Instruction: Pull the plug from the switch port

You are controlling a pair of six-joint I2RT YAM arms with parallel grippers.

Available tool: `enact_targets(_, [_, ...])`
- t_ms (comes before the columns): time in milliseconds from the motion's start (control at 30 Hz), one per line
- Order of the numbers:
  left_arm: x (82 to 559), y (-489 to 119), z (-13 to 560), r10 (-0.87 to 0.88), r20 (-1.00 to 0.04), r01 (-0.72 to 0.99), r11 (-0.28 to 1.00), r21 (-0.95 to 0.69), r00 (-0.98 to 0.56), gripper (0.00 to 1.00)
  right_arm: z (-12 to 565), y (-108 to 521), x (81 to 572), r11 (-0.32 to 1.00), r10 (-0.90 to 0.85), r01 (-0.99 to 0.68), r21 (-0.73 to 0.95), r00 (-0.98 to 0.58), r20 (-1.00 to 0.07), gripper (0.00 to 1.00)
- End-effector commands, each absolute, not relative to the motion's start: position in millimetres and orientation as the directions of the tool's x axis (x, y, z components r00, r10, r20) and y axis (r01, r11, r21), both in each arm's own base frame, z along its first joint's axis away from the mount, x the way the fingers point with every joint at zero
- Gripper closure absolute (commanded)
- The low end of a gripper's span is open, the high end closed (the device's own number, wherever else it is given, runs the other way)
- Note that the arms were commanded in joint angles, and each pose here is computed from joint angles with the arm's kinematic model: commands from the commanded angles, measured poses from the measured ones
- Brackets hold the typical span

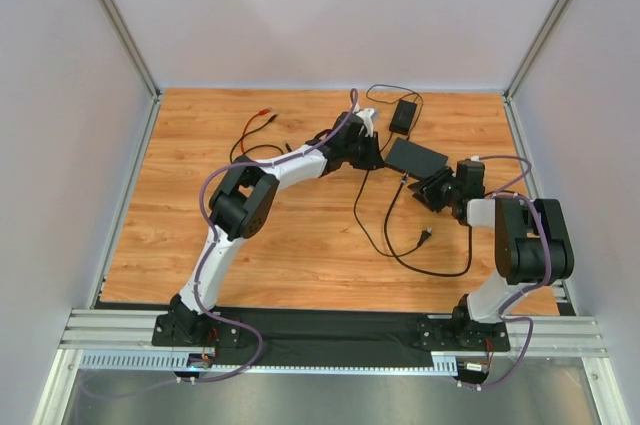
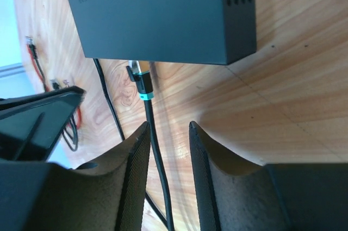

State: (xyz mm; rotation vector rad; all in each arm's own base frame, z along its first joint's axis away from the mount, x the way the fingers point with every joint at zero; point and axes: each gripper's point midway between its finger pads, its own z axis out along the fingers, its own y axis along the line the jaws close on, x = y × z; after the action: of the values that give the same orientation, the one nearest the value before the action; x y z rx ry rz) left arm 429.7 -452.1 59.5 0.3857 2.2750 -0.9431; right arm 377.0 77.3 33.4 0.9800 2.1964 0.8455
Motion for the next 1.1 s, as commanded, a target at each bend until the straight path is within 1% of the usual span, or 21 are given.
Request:
enact_targets(0, [441.4, -474.8, 110.1, 0.046, -0.768, 0.626, 0.611, -0.484, -0.638, 0.73, 47.9, 83.0, 396.1, 0.431, 0.84, 0.35, 0.831, -0.492, -0.228, 0.63])
enact_targets(67, [443.5, -484.3, 114.1, 0.058, -0.764, 0.644, 0.58, -0.498, -0.643, 0.67, 45.6, 84.0, 399.0, 0.404, 0.855, 0.35, 0.845, -0.474, -0.212, 0.63])
enact_targets(100, [444.8, -487.2, 98.9, 0.071, -0.75, 0.638, 0.581, -0.505, -0.658, 0.65, 44.4, 84.8, 399.6, 0.402, 0.855, 0.349, 0.846, -0.473, -0.212, 0.63])
enact_targets(267, [449.3, -498.6, 89.3, 0.064, -0.725, 0.624, 0.563, -0.542, -0.686, 0.65, 38.9, 90.6, 404.2, 0.39, 0.861, 0.346, 0.853, -0.466, -0.204, 0.63])
enact_targets(367, [451.9, -501.0, 86.5, 0.066, -0.714, 0.612, 0.574, -0.545, -0.697, 0.63, 35.5, 89.1, 405.6, 0.385, 0.87, 0.354, 0.852, -0.448, -0.207, 0.62])
enact_targets(400, [452.6, -501.0, 75.6, 0.075, -0.7, 0.6, 0.585, -0.546, -0.711, 0.61, 34.9, 89.1, 406.2, 0.373, 0.875, 0.357, 0.856, -0.441, -0.198, 0.62])
enact_targets(633, [456.8, -505.4, 64.1, 0.048, -0.668, 0.562, 0.587, -0.583, -0.743, 0.61, 23.6, 84.7, 408.6, 0.301, 0.914, 0.382, 0.874, -0.378, -0.15, 0.61])
enact_targets(667, [456.2, -505.0, 63.3, 0.049, -0.663, 0.558, 0.589, -0.585, -0.747, 0.61, 23.3, 95.8, 407.3, 0.308, 0.906, 0.372, 0.876, -0.395, -0.151, 0.61])
enact_targets(1067, [453.4, -501.3, 56.7, 0.068, -0.646, 0.547, 0.602, -0.582, -0.76, 0.64, 4.3, 89.8, 404.5, 0.295, 0.933, 0.448, 0.844, -0.326, -0.153, 0.62])
